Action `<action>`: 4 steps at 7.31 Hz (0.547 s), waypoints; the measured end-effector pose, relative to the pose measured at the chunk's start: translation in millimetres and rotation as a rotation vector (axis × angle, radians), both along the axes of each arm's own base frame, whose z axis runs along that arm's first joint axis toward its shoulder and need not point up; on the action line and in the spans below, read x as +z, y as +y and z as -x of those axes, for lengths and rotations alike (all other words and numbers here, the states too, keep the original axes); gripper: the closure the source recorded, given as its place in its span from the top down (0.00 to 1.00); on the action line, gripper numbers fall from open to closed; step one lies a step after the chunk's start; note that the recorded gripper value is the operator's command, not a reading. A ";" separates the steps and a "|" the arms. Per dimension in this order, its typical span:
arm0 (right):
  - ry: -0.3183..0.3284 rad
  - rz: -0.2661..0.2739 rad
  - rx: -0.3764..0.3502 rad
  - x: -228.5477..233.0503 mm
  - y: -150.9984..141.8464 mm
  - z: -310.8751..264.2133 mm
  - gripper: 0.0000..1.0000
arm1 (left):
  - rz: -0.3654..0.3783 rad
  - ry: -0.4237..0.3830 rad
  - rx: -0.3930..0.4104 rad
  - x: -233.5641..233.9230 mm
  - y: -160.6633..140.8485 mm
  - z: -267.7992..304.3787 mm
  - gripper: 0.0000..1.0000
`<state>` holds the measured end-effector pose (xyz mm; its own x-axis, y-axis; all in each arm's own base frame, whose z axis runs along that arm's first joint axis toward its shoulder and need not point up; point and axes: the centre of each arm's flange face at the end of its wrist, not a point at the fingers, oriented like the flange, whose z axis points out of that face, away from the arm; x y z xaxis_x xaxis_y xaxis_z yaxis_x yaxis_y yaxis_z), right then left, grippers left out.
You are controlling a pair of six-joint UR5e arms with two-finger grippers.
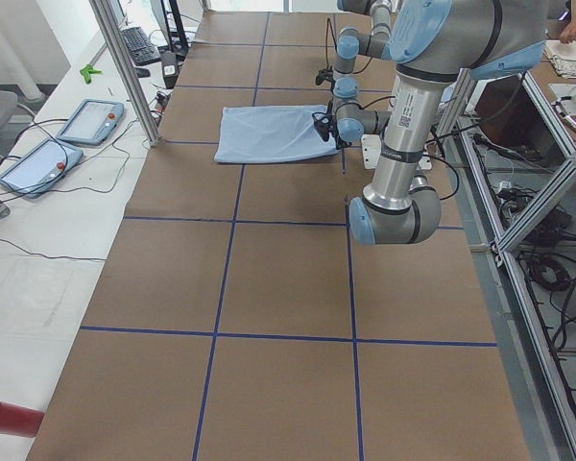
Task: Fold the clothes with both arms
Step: 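Move the right gripper down to the shirt's other near corner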
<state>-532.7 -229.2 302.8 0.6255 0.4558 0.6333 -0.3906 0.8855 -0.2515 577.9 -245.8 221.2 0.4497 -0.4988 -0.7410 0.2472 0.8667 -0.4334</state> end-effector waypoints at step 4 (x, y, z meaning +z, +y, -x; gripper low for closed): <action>0.021 -0.004 0.017 8.9 -3.4 2.2 1.00 | -0.001 0.004 0.000 -2.3 0.2 1.1 0.00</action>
<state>-534.9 -232.5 311.7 0.6305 0.4640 0.6222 -0.4111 0.8796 -0.2394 576.8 -245.5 218.9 0.4470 -0.4982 -0.7430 0.2457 0.8670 -0.4335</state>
